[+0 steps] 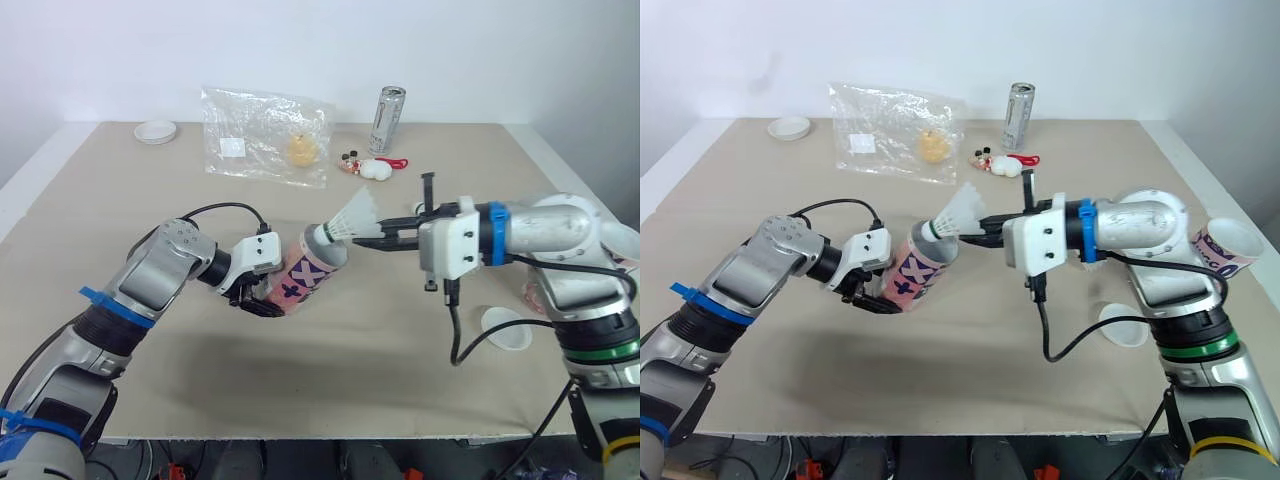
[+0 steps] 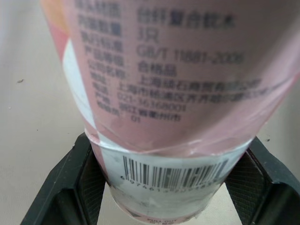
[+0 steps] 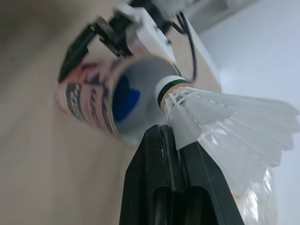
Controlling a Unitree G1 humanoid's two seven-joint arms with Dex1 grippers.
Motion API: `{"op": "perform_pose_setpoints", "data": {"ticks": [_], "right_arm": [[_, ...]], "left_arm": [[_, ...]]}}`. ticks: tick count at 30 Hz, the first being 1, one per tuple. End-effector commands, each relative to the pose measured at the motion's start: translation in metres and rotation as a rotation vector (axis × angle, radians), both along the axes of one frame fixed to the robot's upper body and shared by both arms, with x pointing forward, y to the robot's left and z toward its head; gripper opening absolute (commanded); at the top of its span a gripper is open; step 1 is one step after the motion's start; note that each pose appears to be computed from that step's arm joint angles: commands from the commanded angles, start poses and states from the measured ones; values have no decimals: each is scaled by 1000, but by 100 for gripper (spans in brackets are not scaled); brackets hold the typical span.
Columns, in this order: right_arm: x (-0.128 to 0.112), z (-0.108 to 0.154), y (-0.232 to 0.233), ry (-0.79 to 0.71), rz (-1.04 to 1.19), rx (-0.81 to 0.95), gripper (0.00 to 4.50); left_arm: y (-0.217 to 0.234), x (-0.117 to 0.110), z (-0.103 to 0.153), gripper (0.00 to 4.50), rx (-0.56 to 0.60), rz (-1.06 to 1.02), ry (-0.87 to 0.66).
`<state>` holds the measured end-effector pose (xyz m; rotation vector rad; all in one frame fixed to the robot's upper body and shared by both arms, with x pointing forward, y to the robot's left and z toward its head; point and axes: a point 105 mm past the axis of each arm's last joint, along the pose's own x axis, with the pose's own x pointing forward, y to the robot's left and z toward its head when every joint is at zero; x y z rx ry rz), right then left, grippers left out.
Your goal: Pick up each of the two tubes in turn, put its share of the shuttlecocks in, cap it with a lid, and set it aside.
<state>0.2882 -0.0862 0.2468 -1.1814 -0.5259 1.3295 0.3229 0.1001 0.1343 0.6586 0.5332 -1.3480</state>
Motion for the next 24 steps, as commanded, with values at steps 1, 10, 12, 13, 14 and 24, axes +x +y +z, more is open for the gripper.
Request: {"op": "perform_pose_setpoints", "data": {"ticks": [1,10,12,13,14,24], "right_arm": [[-8,10,8,-73,49,-44,1],[-5,23,3,7,22,57,256],[-2,26,-8,79,-31,114,340],[-2,26,-11,103,-49,135,381],[0,30,-15,144,-81,206,431],[35,-24,-143,667,-843,924,441]], "left_arm": [[4,6,-3,302,35,46,-25],[4,7,-4,302,33,54,-25],[4,8,-4,302,31,55,-27],[4,8,-4,302,31,55,-27],[3,8,-4,302,30,54,-27],[-1,5,-7,302,27,32,-27]]}}
